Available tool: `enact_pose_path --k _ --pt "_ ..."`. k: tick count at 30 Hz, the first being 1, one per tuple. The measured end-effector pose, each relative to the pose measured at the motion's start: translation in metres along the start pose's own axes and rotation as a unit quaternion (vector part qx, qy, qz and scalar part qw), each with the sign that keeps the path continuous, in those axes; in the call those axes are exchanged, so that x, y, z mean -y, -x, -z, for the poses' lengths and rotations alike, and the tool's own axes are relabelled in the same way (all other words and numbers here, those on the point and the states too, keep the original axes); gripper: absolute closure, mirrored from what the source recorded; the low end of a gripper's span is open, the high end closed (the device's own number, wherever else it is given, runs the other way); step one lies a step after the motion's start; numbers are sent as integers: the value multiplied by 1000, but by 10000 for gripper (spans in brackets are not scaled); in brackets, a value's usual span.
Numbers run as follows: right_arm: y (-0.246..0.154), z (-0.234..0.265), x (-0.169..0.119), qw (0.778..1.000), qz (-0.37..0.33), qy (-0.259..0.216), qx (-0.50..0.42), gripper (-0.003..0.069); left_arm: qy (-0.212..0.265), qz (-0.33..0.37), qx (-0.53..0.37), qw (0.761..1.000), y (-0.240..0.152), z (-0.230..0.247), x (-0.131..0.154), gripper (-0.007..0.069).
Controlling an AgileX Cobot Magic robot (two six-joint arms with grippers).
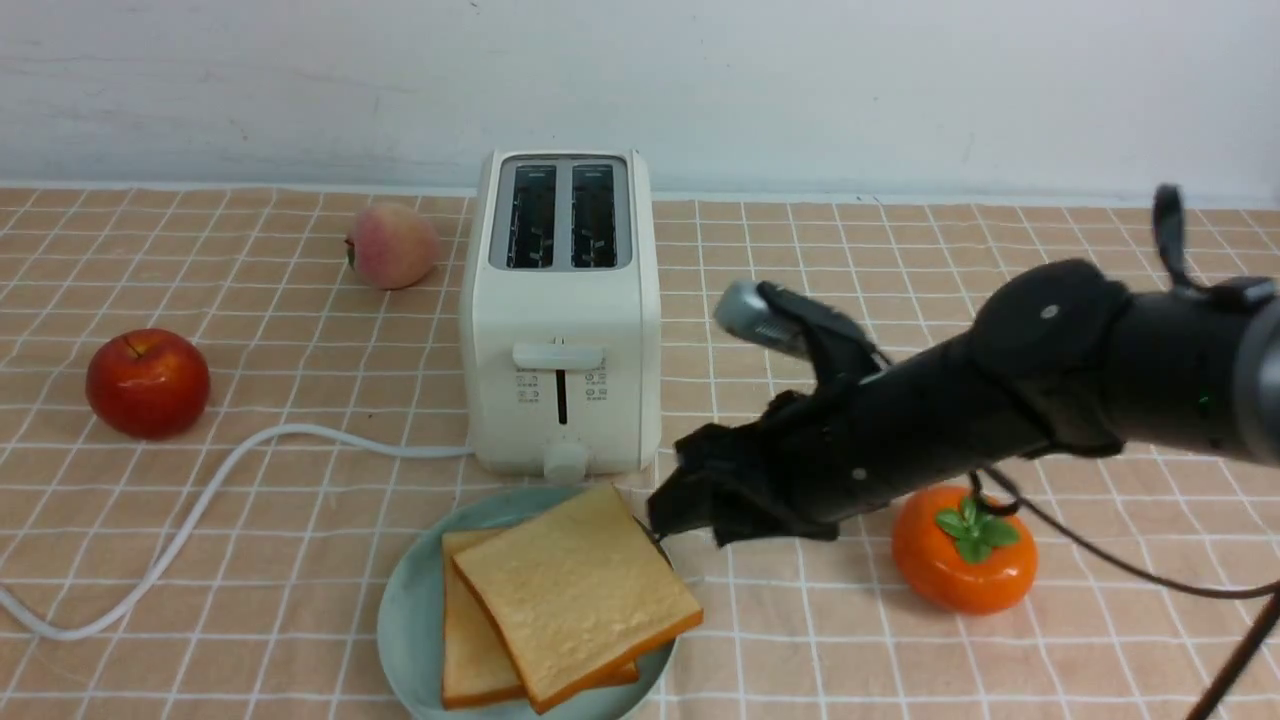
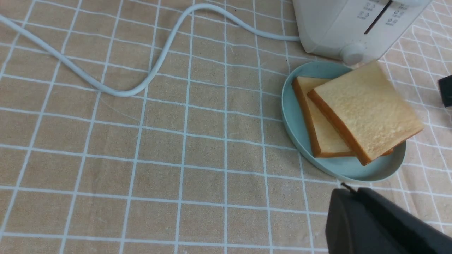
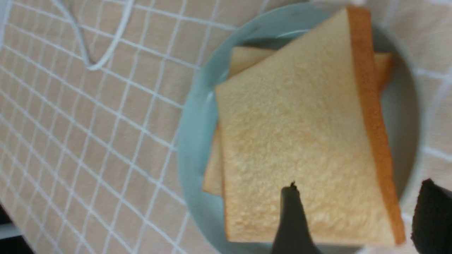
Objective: Take toasted bread from bread machine on light coffee tablecloth place on plate.
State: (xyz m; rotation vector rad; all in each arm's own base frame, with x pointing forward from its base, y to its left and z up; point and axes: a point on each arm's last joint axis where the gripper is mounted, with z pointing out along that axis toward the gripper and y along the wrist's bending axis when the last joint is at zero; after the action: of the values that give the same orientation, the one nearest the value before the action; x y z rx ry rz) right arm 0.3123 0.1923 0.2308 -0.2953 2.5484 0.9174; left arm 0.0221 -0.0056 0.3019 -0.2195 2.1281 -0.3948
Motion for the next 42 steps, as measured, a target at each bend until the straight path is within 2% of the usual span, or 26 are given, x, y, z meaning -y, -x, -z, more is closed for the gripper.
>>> enact_pose_path --k 2,3,4,8,11,13,14,17,19,20,22,23,24,25,26,31,36,42 --pt "3 19 5 1000 1 -20 3 269 0 0 0 1000 0 0 0 639" --pt "5 46 6 999 5 -43 6 323 0 1 0 1000 0 0 0 639" --pt "5 49 4 999 3 -41 7 341 0 1 0 1000 0 0 0 639" --pt "-7 125 -18 993 68 -93 35 601 -14 18 15 1000 3 0 2 639" --pt "-21 176 -38 984 98 -116 97 673 -30 25 37 999 7 0 5 639" --pt "-39 218 -55 974 118 -115 157 678 -41 28 56 997 10 1 7 639" --pt "-41 221 -56 973 120 -115 162 678 -44 28 59 997 11 1 8 639" --pt "-86 272 -70 945 150 -102 272 678 -58 31 84 994 16 2 10 639" --pt "-100 281 -68 931 162 -106 310 676 -61 31 89 994 16 2 11 639" --pt "-127 292 -62 904 181 -113 371 671 -64 32 94 993 17 2 11 639" --pt "-143 295 -55 881 194 -120 415 668 -65 32 97 993 18 2 11 639" --pt "-162 291 -42 852 209 -129 463 667 -66 33 98 992 18 3 11 639" --pt "-176 290 -35 833 210 -124 497 667 -66 33 99 992 18 3 11 639" --pt "-179 289 -34 831 208 -121 502 667 -66 33 99 992 18 3 11 639" --pt "-193 282 -25 817 201 -110 529 667 -67 33 99 992 18 3 11 639" --pt "-216 262 -4 811 180 -93 548 664 -73 33 113 990 21 3 13 639" --pt "-219 263 -3 800 189 -96 561 657 -83 33 133 987 24 4 14 639" --pt "-219 263 -3 800 192 -99 560 651 -87 34 142 985 26 5 15 639"
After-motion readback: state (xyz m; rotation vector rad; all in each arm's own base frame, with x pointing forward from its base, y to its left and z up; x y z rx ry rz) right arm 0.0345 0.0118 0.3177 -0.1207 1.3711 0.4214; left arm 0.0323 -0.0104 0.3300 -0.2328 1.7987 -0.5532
